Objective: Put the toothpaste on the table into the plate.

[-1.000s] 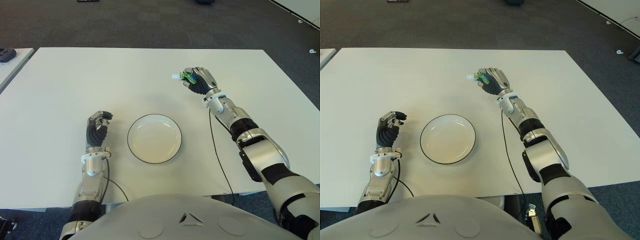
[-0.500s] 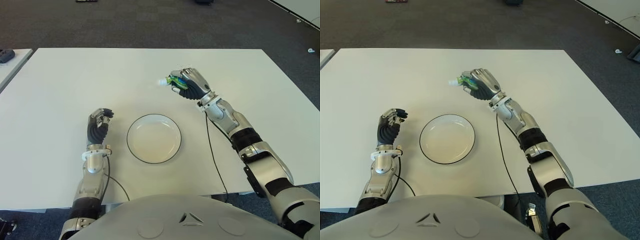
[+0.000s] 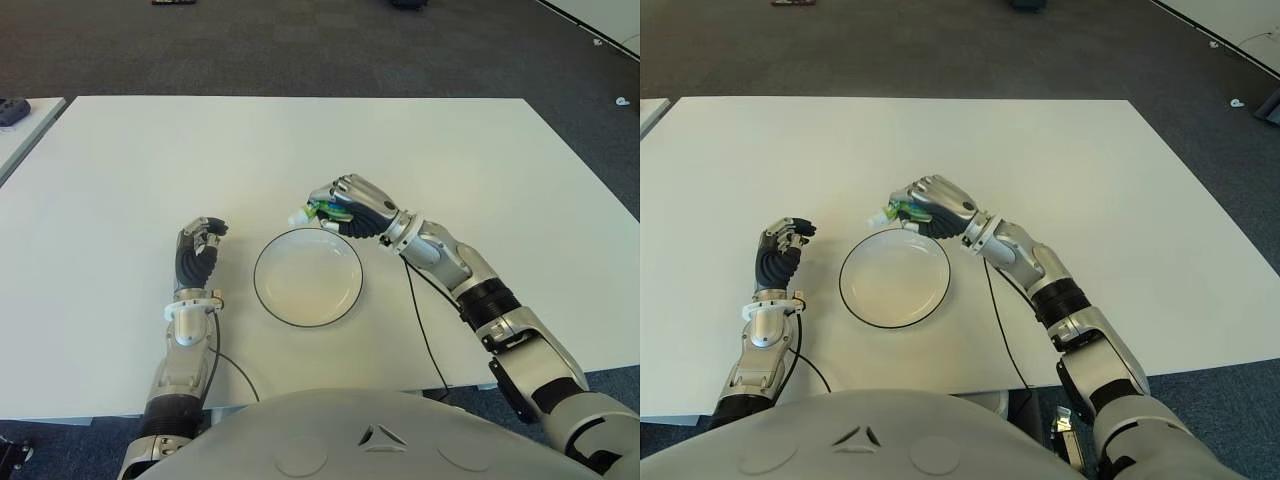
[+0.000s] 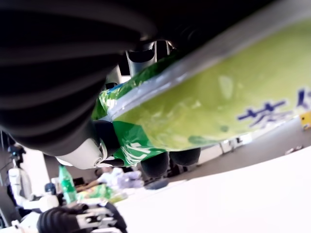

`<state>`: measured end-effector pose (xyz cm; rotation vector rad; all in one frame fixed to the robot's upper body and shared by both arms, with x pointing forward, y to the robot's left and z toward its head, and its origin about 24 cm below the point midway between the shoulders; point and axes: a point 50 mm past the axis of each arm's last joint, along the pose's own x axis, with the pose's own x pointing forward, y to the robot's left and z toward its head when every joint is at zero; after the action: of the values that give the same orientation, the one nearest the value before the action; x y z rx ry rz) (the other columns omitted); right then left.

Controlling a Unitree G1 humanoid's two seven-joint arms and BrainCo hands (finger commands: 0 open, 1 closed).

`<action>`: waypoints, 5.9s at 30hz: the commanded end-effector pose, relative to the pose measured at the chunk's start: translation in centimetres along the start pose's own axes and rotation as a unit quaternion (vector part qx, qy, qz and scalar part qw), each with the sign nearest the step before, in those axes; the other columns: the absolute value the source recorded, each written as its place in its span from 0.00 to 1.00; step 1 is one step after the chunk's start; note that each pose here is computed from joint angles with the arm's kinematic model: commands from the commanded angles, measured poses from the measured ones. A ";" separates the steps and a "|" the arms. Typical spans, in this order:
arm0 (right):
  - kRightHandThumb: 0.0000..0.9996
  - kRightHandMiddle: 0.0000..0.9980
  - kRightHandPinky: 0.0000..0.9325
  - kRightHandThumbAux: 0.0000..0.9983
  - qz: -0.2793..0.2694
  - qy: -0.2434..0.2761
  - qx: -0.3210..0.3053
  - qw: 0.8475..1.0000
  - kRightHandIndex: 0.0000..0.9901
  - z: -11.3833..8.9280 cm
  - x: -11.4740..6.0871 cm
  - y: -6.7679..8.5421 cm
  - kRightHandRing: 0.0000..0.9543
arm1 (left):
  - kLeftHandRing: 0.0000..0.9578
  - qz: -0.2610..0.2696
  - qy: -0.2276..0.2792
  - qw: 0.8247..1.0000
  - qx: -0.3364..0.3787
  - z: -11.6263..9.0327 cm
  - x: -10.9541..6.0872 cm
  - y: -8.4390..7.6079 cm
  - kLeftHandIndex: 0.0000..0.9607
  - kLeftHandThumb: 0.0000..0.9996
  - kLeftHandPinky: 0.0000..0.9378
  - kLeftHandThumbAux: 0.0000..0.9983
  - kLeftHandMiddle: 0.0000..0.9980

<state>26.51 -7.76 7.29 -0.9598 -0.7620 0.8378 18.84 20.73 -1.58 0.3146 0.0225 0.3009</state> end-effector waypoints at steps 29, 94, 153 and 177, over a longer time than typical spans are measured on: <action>0.71 0.82 0.86 0.72 0.142 -0.065 -0.070 0.985 0.45 1.6 -0.6 6.3 0.85 | 0.43 0.001 0.007 1.000 -0.016 -0.1 -0.4 -0.3 0.47 0.84 0.42 0.68 0.45; 0.30 0.00 0.02 0.19 -0.008 -0.080 0.034 0.996 0.00 1.2 -1.7 -2.9 0.00 | 0.49 -0.003 0.000 1.000 0.000 -0.9 0.2 -0.3 0.45 0.84 0.50 0.68 0.46; 0.48 0.30 0.34 0.78 -0.463 0.315 0.344 0.754 0.37 -4.5 -9.5 3.2 0.28 | 0.43 -0.014 -0.019 1.000 -0.017 0.0 1.1 -1.2 0.47 0.84 0.42 0.68 0.45; 0.71 0.44 0.43 0.73 -0.437 0.384 0.359 0.730 0.43 -4.2 -10.3 5.5 0.42 | 0.44 -0.019 -0.002 1.000 -0.018 0.1 1.0 -1.2 0.48 0.84 0.43 0.68 0.45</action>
<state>24.06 -16.69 -0.62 -0.0813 -0.0996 -0.1918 20.26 20.22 -1.61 0.2866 0.0040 0.2755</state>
